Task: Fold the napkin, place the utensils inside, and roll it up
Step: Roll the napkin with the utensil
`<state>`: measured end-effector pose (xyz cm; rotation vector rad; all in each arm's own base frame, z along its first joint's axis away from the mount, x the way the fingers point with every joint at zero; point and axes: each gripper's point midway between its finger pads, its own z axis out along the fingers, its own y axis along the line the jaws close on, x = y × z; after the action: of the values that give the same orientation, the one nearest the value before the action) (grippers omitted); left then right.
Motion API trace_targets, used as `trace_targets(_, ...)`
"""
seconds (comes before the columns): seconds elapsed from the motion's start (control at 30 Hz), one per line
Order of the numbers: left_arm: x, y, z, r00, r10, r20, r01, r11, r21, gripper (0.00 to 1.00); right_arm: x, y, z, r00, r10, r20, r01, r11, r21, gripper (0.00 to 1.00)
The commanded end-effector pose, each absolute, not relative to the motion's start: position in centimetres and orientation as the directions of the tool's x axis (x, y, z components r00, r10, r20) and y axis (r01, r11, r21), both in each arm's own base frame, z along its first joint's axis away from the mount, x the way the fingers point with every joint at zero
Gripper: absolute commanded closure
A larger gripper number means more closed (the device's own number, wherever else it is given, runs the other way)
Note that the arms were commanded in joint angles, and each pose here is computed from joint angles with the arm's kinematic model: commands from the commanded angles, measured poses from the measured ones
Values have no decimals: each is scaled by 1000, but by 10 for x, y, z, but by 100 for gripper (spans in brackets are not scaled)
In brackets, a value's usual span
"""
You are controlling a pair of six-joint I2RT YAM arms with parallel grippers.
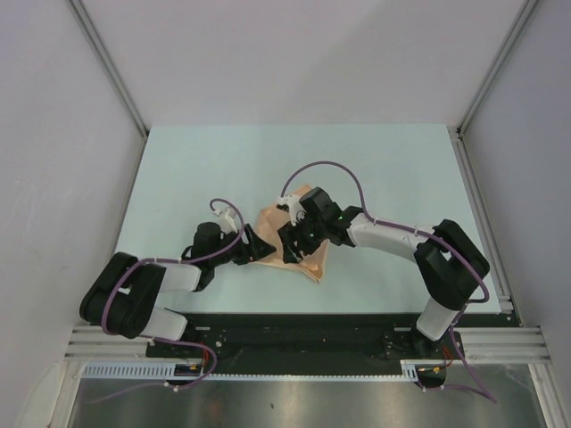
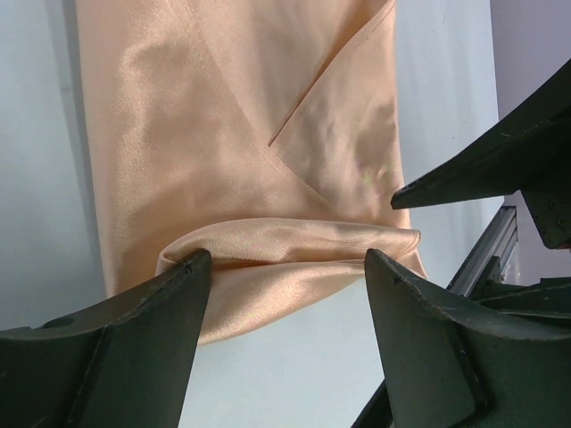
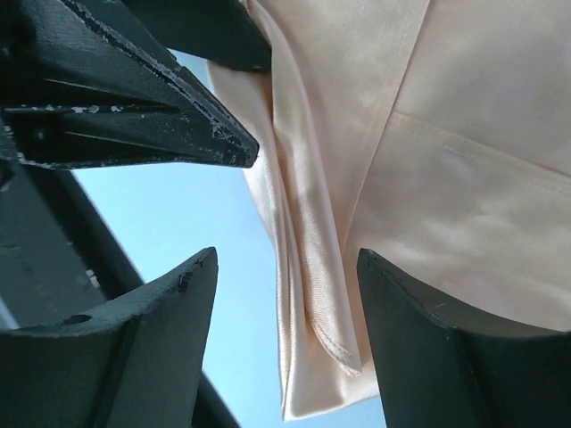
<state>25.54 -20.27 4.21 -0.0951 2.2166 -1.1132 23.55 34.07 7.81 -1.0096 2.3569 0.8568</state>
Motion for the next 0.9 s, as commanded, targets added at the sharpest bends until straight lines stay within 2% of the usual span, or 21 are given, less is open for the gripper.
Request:
trace_targets(0.0, 245, -181, 11, -818, -315, -481, 124, 720, -683, 24, 251, 354, 77, -509, -512, -691, -815, 545, 196, 31)
trace_targets(0.33, 245, -181, 12, -822, -307, -480, 130, 720, -682, 23, 251, 361, 50, -446, -586, -676, -851, 513, 117, 31)
trace_targets(0.53, 246, -182, 13, -822, -304, -481, 134, 718, -683, 23, 251, 358, 37, -447, -614, -651, -854, 509, 107, 35)
trace_targets(0.57, 246, -183, 14, -822, -305, -481, 135, 716, -685, 23, 249, 357, 36, -448, -617, -647, -856, 505, 110, 44)
trace_targets(0.63, 248, -183, 15, -820, -305, -484, 139, 715, -685, 23, 246, 358, 33, -448, -623, -641, -861, 493, 123, 56)
trace_targets(0.67, 249, -184, 16, -818, -305, -487, 142, 714, -686, 23, 243, 358, 33, -451, -626, -636, -863, 487, 133, 66)
trace_targets(0.73, 251, -186, 21, -816, -305, -490, 152, 706, -692, 19, 239, 359, 30, -463, -631, -623, -864, 478, 158, 76)
trace_targets(0.77, 253, -187, 25, -810, -306, -500, 163, 702, -694, 18, 237, 356, 26, -481, -637, -602, -858, 484, 173, 88)
trace_targets(0.87, 261, -184, 38, -796, -314, -517, 175, 699, -693, 13, 231, 353, 22, -544, -630, -554, -832, 493, 256, 100)
